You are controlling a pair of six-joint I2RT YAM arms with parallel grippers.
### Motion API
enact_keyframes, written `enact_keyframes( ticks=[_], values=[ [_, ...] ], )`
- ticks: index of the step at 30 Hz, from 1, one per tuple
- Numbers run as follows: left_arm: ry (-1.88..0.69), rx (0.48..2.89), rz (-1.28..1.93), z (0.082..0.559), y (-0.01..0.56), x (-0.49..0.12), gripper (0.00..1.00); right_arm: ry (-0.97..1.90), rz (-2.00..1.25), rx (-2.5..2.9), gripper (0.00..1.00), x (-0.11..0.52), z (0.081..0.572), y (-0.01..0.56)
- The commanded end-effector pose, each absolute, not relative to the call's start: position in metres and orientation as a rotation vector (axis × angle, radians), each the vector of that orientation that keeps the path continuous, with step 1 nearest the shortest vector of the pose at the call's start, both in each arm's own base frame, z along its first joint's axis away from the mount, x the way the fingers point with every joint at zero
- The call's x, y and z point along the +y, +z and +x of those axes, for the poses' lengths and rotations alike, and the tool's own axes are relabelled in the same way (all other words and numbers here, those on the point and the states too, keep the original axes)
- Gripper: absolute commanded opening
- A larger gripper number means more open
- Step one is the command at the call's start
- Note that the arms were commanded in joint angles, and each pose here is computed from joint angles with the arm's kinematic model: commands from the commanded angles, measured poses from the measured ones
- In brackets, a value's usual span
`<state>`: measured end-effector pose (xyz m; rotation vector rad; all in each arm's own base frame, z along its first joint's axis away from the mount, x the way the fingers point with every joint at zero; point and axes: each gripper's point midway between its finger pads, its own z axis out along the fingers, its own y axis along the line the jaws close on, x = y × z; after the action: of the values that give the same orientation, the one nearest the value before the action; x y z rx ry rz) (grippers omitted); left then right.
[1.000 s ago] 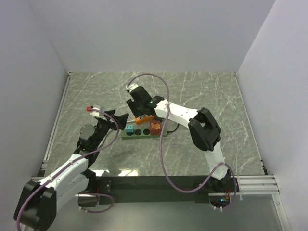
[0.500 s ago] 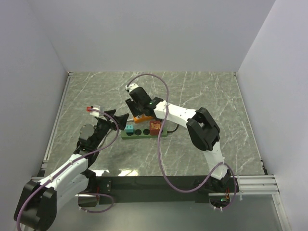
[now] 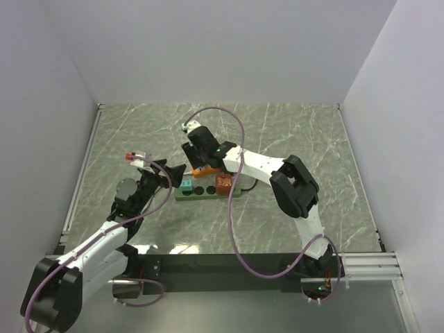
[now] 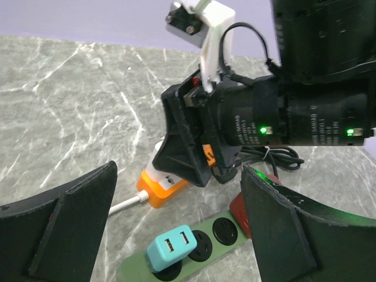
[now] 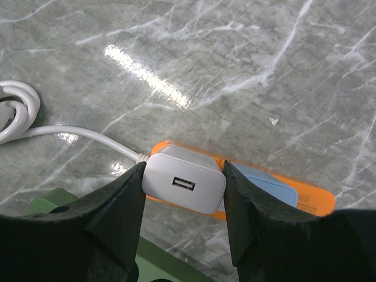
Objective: Insert the plug
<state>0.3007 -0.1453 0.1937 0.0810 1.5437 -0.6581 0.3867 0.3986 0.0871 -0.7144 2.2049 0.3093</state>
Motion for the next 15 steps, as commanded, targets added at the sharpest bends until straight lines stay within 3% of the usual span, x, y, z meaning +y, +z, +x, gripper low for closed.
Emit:
enact_keyframes(
  ticks=[1, 2, 3, 9, 15],
  values=[
    [-0.652, 1.508, 0.033, 0.307, 0.215, -0.141, 0.92, 0.367, -0.711, 2.219, 0.17, 0.399, 0.376, 0.113],
    [-0.644, 1.512, 0.022, 0.309, 0.215, -0.139, 0.93, 0.366, -0.714, 2.209, 0.23, 0.399, 0.377, 0.116],
    [-0.64, 1.517, 0.018, 0.309, 0.215, -0.138, 0.93, 0.364, -0.711, 2.201, 0.35, 0.399, 0.378, 0.12],
    [-0.648, 1.529, 0.026, 0.313, 0.221, -0.141, 0.93, 0.379, -0.668, 2.082, 0.75, 0.396, 0.384, 0.159],
    [-0.653, 1.499, 0.038, 0.312, 0.233, -0.143, 0.95, 0.399, -0.641, 1.956, 0.86, 0.392, 0.388, 0.203]
  ],
)
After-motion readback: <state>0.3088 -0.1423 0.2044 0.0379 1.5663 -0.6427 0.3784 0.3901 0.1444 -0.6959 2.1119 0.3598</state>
